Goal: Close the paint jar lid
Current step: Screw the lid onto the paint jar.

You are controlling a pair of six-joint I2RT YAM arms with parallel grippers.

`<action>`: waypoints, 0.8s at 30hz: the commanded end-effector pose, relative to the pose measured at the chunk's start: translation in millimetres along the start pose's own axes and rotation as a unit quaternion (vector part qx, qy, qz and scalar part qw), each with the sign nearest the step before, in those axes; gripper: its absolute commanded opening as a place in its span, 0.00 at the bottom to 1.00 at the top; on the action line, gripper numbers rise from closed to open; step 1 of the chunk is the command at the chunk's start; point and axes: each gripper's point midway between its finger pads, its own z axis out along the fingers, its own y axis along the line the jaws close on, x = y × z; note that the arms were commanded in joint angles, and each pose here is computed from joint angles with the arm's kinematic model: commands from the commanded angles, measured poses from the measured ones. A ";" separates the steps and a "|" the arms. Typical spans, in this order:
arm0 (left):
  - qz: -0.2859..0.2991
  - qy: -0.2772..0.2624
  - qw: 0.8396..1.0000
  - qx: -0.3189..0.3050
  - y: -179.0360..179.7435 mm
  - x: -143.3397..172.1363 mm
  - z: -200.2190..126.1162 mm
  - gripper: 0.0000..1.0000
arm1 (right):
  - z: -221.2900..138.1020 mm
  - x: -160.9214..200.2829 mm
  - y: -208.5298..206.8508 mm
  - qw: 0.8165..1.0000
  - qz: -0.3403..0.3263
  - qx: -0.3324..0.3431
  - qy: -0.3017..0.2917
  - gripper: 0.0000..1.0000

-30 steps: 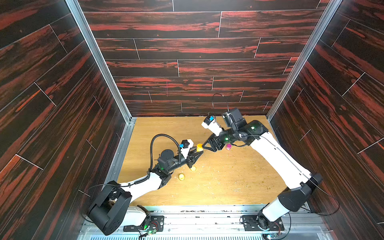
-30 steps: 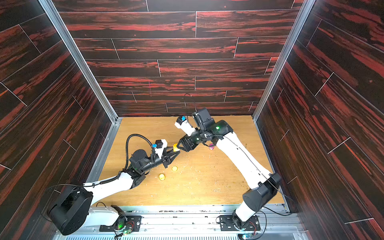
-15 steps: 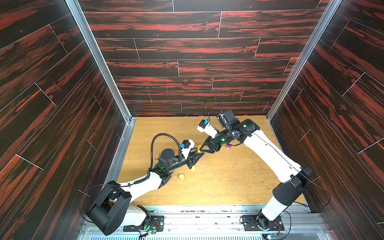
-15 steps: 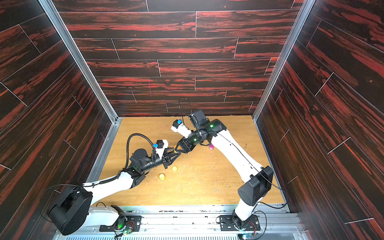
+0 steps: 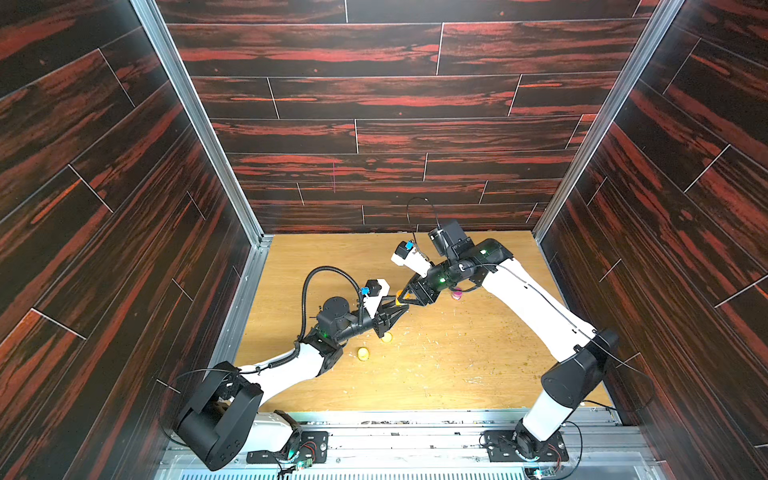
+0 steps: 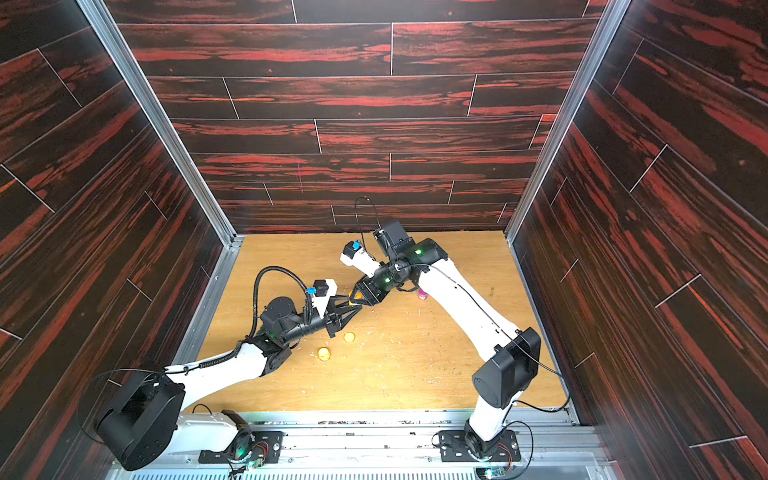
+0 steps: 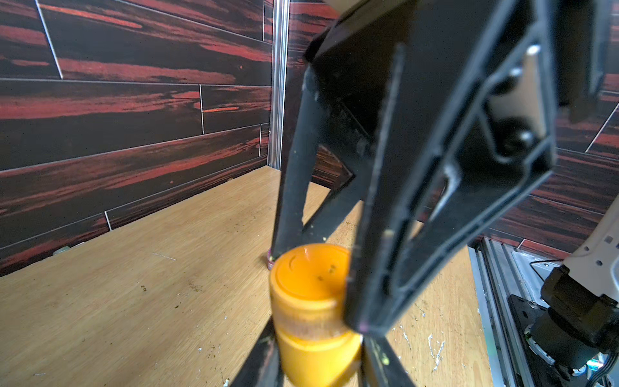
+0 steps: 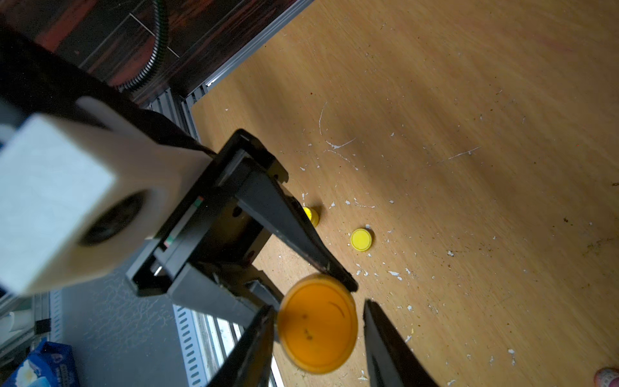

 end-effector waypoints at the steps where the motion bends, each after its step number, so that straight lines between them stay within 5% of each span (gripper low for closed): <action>1: 0.016 -0.026 0.999 0.010 -3.9 -22.8 1.7 0.21 | 3.6 -4.1 -2.0 1.000 0.004 0.005 -0.002 0.38; 9: 0.029 -0.020 0.999 -0.013 7.8 -23.8 9.6 0.19 | 24.4 -1.1 -5.5 0.999 0.042 0.007 0.006 0.26; 15: 0.059 -0.056 0.990 -0.117 42.6 -35.6 37.5 0.18 | 65.1 -20.5 -32.3 0.971 0.218 0.088 -0.036 0.24; 20: 0.047 -0.099 0.983 -0.144 53.0 -48.0 42.0 0.18 | 47.7 -25.7 -38.0 0.958 0.251 0.127 -0.055 0.37; 24: 0.026 -0.079 0.991 -0.101 44.2 -37.1 19.2 0.18 | -12.9 -24.5 -20.5 0.973 0.189 0.089 -0.097 0.58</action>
